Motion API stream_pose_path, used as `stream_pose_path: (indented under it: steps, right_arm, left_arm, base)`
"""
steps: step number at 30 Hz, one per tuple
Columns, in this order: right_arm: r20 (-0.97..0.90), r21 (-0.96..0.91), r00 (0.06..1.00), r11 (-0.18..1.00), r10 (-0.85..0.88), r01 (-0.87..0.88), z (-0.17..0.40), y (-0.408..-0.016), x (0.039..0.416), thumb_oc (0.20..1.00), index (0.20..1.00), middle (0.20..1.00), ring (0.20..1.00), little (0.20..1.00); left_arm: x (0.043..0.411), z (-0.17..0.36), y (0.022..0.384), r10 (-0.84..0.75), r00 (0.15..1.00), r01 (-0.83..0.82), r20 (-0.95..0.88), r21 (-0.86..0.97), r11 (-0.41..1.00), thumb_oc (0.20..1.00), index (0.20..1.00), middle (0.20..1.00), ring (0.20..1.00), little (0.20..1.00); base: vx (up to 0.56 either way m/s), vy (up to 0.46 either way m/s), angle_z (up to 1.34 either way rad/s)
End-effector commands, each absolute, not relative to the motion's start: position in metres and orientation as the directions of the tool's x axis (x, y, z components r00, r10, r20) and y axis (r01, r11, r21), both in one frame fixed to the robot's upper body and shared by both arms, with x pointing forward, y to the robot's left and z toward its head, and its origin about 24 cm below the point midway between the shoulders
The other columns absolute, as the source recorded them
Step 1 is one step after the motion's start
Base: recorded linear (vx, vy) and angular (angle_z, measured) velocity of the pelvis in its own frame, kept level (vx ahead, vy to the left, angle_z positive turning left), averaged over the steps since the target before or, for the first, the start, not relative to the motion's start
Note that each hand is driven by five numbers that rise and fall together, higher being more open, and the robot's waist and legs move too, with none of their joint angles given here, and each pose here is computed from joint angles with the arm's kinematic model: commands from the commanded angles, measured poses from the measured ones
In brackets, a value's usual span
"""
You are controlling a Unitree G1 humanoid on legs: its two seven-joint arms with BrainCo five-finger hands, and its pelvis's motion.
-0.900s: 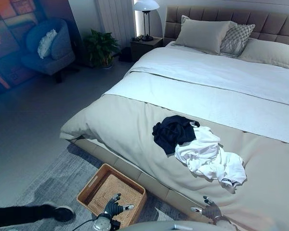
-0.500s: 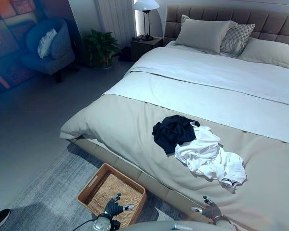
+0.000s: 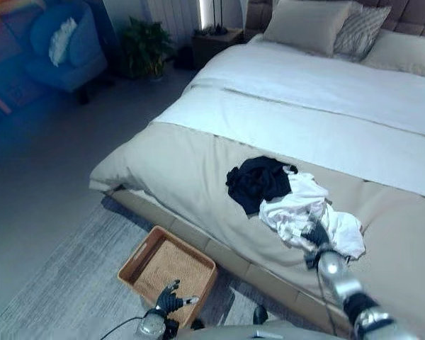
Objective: Pick up clothes into the bucket
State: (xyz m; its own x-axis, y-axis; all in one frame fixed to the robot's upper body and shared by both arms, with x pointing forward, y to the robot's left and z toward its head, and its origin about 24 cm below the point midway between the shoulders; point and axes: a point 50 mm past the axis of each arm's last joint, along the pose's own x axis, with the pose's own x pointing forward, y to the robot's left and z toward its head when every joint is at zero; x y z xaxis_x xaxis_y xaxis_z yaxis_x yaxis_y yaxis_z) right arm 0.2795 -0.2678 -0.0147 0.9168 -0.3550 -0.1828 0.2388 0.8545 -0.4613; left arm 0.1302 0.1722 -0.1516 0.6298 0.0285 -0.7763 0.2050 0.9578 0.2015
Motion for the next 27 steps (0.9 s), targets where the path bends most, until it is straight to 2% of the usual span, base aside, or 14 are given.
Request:
stream_pose_path:
  steps: [1,5,9,15,18,27]
  right_arm:
    - [0.054,-0.449,0.898,0.792,-0.437,0.413,0.038,-0.28,0.312,1.0,1.0,1.0,1.0,1.0]
    - [0.174,-0.464,0.851,0.721,-0.496,0.515,0.073,-0.298,0.326,1.0,1.0,1.0,1.0,1.0]
    - [0.358,-0.491,0.741,0.56,-0.569,0.667,0.13,-0.324,0.341,1.0,1.0,1.0,1.0,1.0]
    - [0.405,-0.606,0.727,0.432,-0.555,0.668,0.158,-0.336,0.352,1.0,1.0,1.0,1.0,1.0]
    - [0.417,-0.684,0.707,0.316,-0.571,0.658,0.177,-0.349,0.355,1.0,1.0,1.0,1.0,1.0]
    - [0.409,-0.788,0.735,0.196,-0.541,0.583,0.217,-0.356,0.364,1.0,1.0,1.0,1.0,1.0]
  left_arm:
    - [0.156,-0.142,0.169,0.028,0.696,0.216,-0.717,0.246,0.945,1.0,1.0,1.0,1.0,1.0]
    - [0.169,-0.136,0.166,0.027,0.729,0.202,-0.684,0.254,0.946,1.0,1.0,1.0,1.0,1.0]
    - [0.192,-0.123,0.152,0.007,0.795,0.186,-0.607,0.255,0.949,1.0,1.0,1.0,1.0,1.0]
    - [0.203,-0.115,0.143,-0.003,0.822,0.167,-0.57,0.235,0.957,1.0,1.0,1.0,1.0,1.0]
    - [0.213,-0.108,0.136,-0.01,0.845,0.149,-0.535,0.217,0.965,1.0,1.0,1.0,1.0,1.0]
    - [0.234,-0.091,0.127,-0.029,0.883,0.136,-0.469,0.194,0.971,1.0,1.0,1.0,1.0,1.0]
  base:
    - [-0.09,0.02,0.2]
    - [-0.07,0.014,0.07]
    - [-0.03,-0.016,-0.02]
    - [-0.03,-0.044,-0.05]
    - [-0.05,-0.081,-0.12]
    - [-0.04,-0.048,-0.01]
